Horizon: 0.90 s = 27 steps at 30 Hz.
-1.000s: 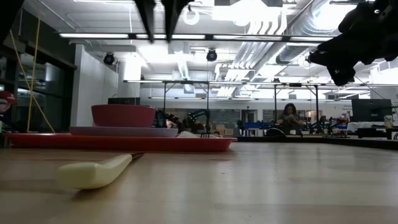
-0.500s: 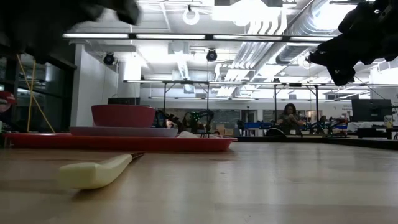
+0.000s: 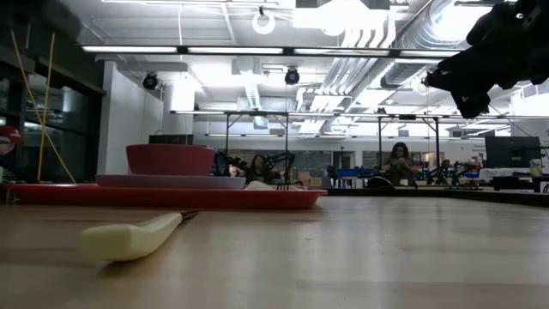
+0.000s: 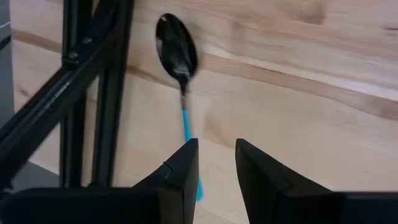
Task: Set up tray
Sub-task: Put the blue spoon on top of the brown napkin on the right side of the violet plate on the red tray
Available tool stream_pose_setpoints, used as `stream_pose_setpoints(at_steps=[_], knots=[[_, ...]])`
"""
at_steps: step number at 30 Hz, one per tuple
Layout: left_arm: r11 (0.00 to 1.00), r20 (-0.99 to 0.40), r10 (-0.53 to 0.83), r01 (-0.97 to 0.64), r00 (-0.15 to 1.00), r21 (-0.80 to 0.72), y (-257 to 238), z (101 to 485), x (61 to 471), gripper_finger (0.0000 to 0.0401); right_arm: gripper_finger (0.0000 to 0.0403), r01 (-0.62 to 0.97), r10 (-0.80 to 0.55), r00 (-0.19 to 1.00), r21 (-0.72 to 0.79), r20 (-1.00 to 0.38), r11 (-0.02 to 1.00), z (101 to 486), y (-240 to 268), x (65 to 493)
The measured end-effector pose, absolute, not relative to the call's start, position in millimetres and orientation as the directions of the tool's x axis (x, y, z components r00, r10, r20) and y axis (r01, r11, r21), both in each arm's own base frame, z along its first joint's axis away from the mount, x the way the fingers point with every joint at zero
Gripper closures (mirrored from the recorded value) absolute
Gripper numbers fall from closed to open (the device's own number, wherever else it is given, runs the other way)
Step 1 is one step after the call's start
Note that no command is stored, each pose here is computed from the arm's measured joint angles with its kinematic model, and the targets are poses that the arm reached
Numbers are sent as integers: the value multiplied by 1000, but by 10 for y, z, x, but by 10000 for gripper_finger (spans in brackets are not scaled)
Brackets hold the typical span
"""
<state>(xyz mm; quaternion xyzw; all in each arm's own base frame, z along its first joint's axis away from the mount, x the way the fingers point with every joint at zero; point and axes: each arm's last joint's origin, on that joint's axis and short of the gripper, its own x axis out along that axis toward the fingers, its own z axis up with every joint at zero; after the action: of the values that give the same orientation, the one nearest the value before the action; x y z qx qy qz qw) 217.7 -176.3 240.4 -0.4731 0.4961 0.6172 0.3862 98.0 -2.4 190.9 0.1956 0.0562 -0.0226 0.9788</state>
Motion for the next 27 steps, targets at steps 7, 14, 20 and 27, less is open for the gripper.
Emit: stream_pose_setpoints(at_steps=[7, 14, 20, 27], knots=[[-187, -962, -111, -946, -249, 266, -1741, 2040, 2033, 267, 284, 66, -22, 993, 381, -119, 922, 1909, -24, 980], [-184, -956, -170, -945, -239, 269, -1682, 1721, 1908, 267, 284, 67, -23, 993, 380, -119, 922, 1909, -25, 980], [-176, -953, -192, -948, -233, 267, -1713, 1555, 1770, 267, 285, 67, -23, 993, 381, -119, 922, 1909, -25, 980], [-164, -950, -191, -946, -249, 281, -1757, 1524, 1669, 267, 285, 77, -29, 993, 425, -119, 902, 1909, -27, 980]])
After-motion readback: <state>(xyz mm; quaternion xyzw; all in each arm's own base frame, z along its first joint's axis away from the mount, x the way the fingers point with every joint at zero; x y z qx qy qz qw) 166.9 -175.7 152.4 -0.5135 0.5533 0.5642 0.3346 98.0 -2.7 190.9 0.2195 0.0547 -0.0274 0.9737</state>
